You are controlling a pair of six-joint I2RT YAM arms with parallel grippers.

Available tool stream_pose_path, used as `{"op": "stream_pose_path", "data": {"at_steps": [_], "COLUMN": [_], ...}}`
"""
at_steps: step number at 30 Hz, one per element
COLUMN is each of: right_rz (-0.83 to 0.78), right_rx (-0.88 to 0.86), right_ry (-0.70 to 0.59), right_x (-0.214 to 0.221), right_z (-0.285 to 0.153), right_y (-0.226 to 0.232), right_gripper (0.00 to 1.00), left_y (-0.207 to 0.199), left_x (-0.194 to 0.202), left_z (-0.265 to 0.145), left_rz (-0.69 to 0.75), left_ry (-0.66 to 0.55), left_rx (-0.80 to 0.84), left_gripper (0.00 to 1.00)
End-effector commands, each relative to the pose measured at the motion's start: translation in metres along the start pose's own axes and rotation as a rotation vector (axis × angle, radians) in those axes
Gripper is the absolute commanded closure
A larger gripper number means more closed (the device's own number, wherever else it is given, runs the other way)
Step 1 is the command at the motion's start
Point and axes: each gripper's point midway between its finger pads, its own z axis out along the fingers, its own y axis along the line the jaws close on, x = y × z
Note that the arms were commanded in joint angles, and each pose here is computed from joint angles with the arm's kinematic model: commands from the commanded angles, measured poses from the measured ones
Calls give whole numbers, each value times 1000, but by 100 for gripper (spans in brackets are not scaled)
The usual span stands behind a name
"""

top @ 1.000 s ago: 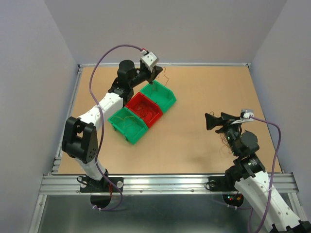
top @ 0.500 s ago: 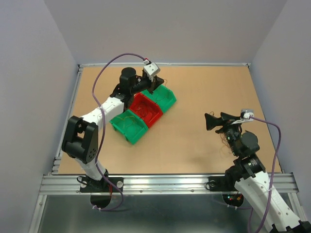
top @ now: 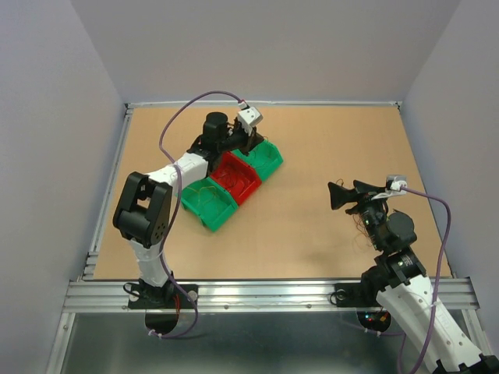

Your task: Untangle the cables

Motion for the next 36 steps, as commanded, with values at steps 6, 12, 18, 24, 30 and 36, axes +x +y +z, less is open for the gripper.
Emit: {"op": "stream_pose_path", "data": {"at_steps": [6,12,18,24,30,36], "right_rz": [-6,-4,-6,9,5,22], "right_rx": [-42,-41,-43,8,24,42], "right_ry": [-50,-37,-24,23,66,69], "right_x": [-15,-13,-10,-2,7,8], "right_z": [0,2,4,10,16,15], "right_y": [9,9,10,2,-1,-3], "right_gripper": [0,0,0,0,0,0], "left_y": [66,49,43,40,34,22], "left_x": [22,58,100,112,92,52], "left_z": [-8,11,25,28,20,7], "left_rz": [179,304,390,362,336,320], "left_ry": [140,310,555,569,522,390], "left_rx": [-271,-223,-260,-225,-224,-211], "left_gripper": [100,100,99,86,68,53]}}
